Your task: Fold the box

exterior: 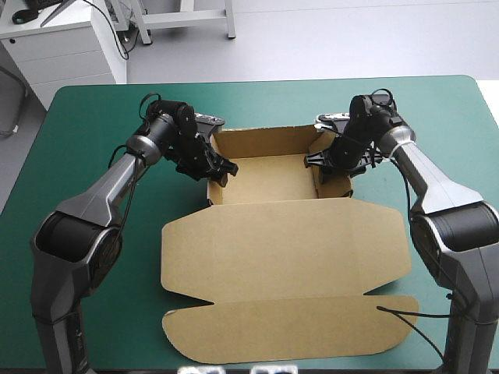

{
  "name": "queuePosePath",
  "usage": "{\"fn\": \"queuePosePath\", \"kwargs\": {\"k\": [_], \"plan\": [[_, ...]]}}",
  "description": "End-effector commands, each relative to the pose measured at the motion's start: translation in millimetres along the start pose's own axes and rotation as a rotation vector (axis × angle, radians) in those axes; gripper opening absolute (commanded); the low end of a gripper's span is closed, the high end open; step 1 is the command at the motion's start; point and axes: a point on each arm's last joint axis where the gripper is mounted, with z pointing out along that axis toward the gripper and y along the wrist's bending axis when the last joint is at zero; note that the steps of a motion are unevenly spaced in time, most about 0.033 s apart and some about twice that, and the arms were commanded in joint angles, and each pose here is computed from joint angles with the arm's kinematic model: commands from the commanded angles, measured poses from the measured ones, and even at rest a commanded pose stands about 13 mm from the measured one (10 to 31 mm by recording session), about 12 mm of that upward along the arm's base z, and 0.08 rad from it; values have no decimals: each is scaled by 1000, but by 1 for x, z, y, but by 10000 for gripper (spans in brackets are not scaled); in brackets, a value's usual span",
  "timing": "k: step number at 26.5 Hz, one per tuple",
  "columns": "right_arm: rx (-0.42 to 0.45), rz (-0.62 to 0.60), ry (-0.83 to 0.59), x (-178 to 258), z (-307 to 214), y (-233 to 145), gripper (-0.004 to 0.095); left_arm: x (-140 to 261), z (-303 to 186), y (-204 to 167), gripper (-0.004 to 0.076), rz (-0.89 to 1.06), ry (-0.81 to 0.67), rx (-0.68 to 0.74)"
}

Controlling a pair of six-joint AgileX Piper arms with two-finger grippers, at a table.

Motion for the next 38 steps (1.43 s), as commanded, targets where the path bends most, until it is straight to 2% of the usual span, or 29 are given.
{"fn": "queuePosePath", "kwargs": {"k": [1, 3, 8, 12, 14, 15, 18, 21, 23, 29, 34, 38], "plan": [[8, -47, -117, 6, -53, 6, 873, 2, -65, -15, 503, 41, -173, 63], [31, -58, -146, 9, -67, 6, 900, 4, -80, -17, 503, 54, -222, 60], [28, -71, -237, 21, -106, 12, 900, 13, -110, -22, 501, 71, -291, 56], [27, -81, -304, 32, -134, 17, 900, 23, -135, -27, 454, 83, -337, 53], [24, -87, -345, 40, -150, 19, 901, 33, -158, -30, 379, 109, -393, 48], [19, -91, -377, 47, -163, 22, 900, 41, -175, -33, 297, 149, -444, 38], [7, -96, -421, 57, -181, 25, 900, 61, -209, -38, 148, 221, -525, 17], [-2, -102, -448, 63, -191, 27, 900, 85, -234, -42, 39, 294, -537, -15], [-2, -102, -450, 64, -192, 28, 901, 101, -248, -42, -3, 321, -547, -45], [-33, -104, -445, 63, -190, 30, 900, 167, -276, -37, -8, 373, -595, -195], [-15, -110, -438, 61, -187, 28, 900, 207, -265, -24, -8, 359, -536, -329], [-15, -109, -433, 60, -186, 28, 900, 234, -252, -18, -8, 314, -502, -357]]}}
